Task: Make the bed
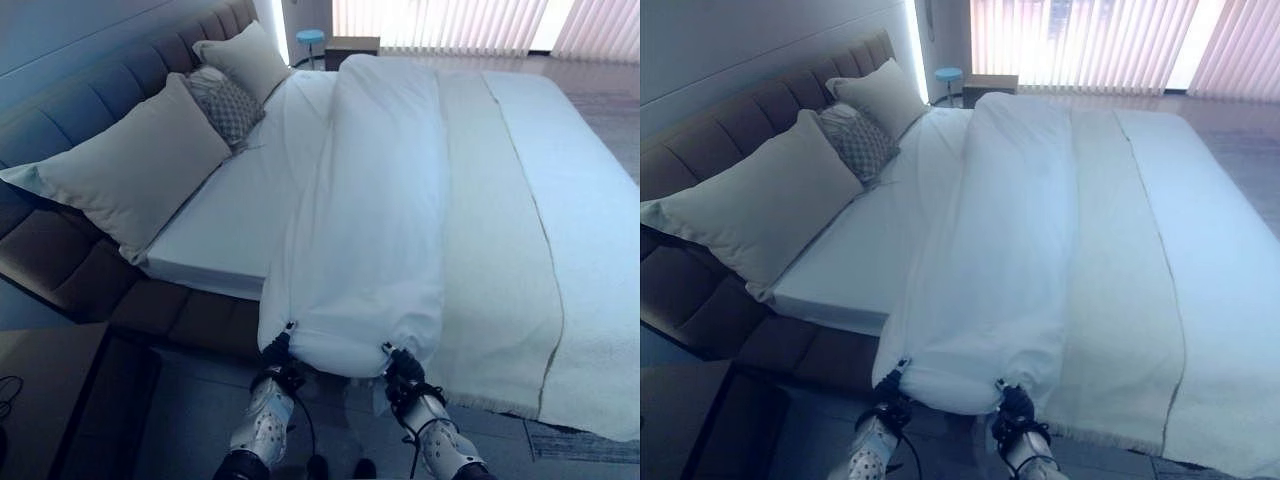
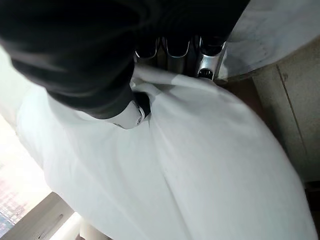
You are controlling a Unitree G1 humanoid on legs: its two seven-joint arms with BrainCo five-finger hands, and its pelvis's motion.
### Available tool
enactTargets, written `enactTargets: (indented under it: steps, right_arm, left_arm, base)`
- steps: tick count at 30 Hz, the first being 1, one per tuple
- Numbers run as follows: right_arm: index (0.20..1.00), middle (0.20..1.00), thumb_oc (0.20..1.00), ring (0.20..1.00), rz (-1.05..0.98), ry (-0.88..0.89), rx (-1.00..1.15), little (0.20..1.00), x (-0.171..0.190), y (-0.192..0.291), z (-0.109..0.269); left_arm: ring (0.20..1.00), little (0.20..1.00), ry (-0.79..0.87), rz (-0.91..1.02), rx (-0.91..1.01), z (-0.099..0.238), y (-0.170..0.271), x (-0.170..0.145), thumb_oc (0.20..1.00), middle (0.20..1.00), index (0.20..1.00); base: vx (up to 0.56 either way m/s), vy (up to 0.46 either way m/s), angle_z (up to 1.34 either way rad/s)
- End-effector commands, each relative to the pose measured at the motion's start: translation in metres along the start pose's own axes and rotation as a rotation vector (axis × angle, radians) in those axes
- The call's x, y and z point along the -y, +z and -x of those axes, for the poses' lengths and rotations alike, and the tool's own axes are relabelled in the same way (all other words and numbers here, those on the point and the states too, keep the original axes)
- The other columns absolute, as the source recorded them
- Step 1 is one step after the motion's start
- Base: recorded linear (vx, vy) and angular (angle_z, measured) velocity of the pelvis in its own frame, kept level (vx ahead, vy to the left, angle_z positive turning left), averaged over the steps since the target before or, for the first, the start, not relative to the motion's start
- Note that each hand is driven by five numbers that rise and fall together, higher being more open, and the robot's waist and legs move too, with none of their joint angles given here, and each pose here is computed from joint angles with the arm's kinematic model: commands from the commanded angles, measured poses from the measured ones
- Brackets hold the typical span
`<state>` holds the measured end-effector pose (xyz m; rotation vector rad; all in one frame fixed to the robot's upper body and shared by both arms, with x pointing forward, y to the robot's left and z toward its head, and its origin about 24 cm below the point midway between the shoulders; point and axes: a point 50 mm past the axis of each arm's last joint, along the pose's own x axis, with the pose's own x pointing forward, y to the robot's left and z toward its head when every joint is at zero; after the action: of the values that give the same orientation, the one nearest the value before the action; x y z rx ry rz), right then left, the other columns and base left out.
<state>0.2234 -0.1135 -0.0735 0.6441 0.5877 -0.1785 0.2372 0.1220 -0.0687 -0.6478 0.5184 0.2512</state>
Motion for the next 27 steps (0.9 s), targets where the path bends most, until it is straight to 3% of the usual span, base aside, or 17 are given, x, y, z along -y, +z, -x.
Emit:
enactTargets:
  steps: [1, 6, 8, 13, 17, 21, 27]
  right_arm:
    - [0.200, 0.200, 0.200, 0.200, 0.023, -0.198, 0.189, 0.200, 0.059, 0.046, 0.007]
    - [0.200, 0.200, 0.200, 0.200, 0.048, -0.226, 0.185, 0.200, 0.066, 0.048, 0.008]
    - [0.200, 0.200, 0.200, 0.200, 0.034, -0.229, 0.210, 0.200, 0.065, 0.055, 0.005]
    - [0.200, 0.200, 0.200, 0.200, 0.020, -0.190, 0.239, 0.200, 0.052, 0.061, 0.001]
    - [0.200, 0.200, 0.200, 0.200, 0.015, -0.161, 0.246, 0.200, 0.045, 0.060, 0.000]
    - [0.200, 0.200, 0.200, 0.200, 0.012, -0.142, 0.221, 0.200, 0.040, 0.051, 0.001]
    - [0.200, 0.200, 0.200, 0.200, 0.024, -0.164, 0.204, 0.200, 0.040, 0.044, 0.000]
  left_arm:
    - [0.200, 0.200, 0.265, -0.007, 0.238, 0.012, 0.059, -0.080, 0.200, 0.200, 0.200]
    - [0.200, 0.200, 0.228, -0.061, 0.224, 0.011, 0.055, -0.072, 0.200, 0.200, 0.200]
    - [0.200, 0.200, 0.156, -0.159, 0.349, 0.011, 0.087, -0.057, 0.200, 0.200, 0.200]
    - [0.200, 0.200, 0.139, -0.167, 0.524, 0.018, 0.129, -0.048, 0.200, 0.200, 0.200]
    - [0.200, 0.200, 0.163, -0.142, 0.570, 0.022, 0.139, -0.053, 0.200, 0.200, 0.200]
    - [0.200, 0.200, 0.254, -0.102, 0.518, 0.023, 0.128, -0.076, 0.200, 0.200, 0.200]
    - [0.200, 0.200, 0.280, -0.133, 0.427, 0.014, 0.111, -0.080, 0.200, 0.200, 0.200]
  base:
    - [0.19, 0.292, -0.21]
    - [0.15, 0.313, -0.25]
    - [0.09, 0.410, -0.01]
    - [0.05, 0.253, 0.10]
    - [0.05, 0.181, -0.23]
    - [0.05, 0.102, -0.20]
    - [-0.12, -0.034, -0.16]
